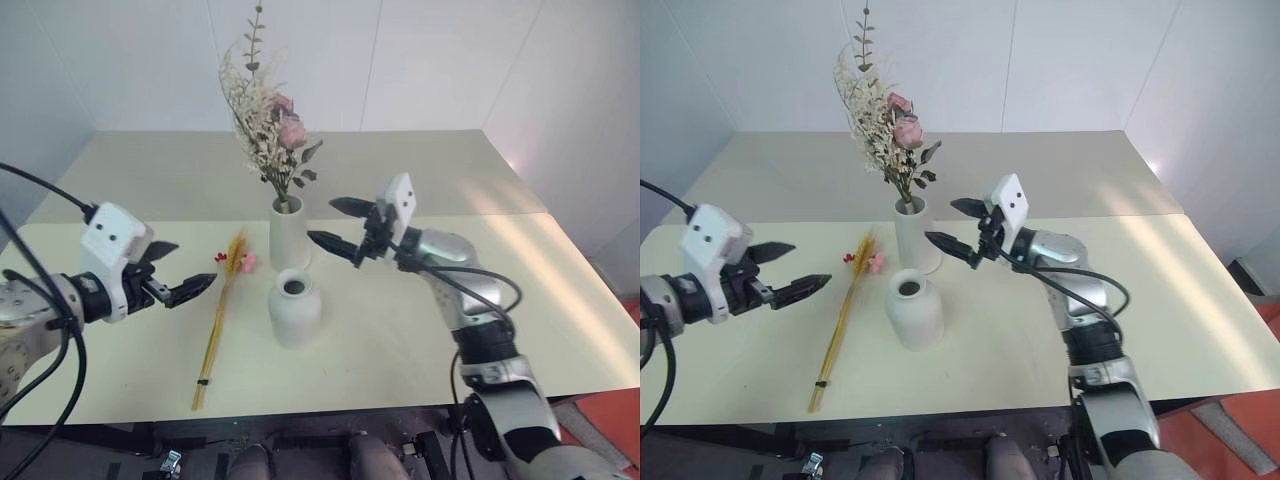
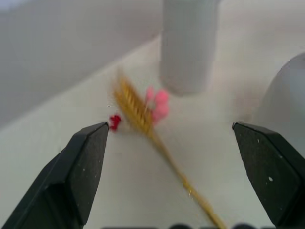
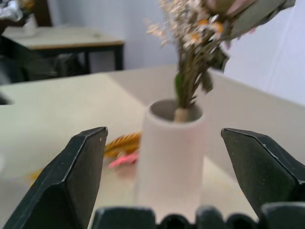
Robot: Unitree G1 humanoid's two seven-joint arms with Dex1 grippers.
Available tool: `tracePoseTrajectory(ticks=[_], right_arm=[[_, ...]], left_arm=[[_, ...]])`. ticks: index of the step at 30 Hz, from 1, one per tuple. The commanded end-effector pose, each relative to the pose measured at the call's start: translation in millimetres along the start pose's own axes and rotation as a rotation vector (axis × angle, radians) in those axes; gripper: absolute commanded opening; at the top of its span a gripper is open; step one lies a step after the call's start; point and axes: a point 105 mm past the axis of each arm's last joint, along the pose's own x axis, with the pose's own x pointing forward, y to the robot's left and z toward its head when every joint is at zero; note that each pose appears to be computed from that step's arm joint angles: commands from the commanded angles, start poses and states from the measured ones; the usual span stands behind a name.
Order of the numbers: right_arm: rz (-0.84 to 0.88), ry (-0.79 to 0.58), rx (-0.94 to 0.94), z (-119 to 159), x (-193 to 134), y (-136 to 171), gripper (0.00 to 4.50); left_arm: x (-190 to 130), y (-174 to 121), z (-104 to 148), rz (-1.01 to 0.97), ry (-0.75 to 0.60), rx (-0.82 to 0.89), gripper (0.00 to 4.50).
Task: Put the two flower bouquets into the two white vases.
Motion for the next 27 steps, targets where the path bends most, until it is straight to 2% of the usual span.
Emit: tracePoseTrajectory(ticks=[1, 9, 15, 18, 21, 22, 27], right_arm=[[0.107, -0.013, -0.034, 26, -19, 11, 4.46], [0.227, 0.161, -0.085, 34, -75, 16, 4.46], [0.335, 0.250, -0.098, 41, -105, 23, 4.46], [0.374, 0.271, -0.090, 44, -114, 28, 4.50], [0.398, 0.289, -0.093, 44, -119, 33, 4.50], [0.406, 0.295, -0.092, 44, -121, 34, 4.50], [0.409, 0.311, -0.097, 45, -125, 35, 4.50]], left_arm=[[9, 5, -8, 0.049, 0.139, -0.031, 4.50], [45, 2, -37, 0.061, 0.377, -0.085, 4.50], [69, -1, -41, 0.025, 0.417, -0.122, 4.50], [82, -2, -42, 0.028, 0.424, -0.130, 3.94], [86, -1, -43, 0.032, 0.426, -0.132, 3.08], [87, -1, -43, 0.033, 0.425, -0.132, 2.65], [84, 4, -43, 0.047, 0.415, -0.143, 1.08]])
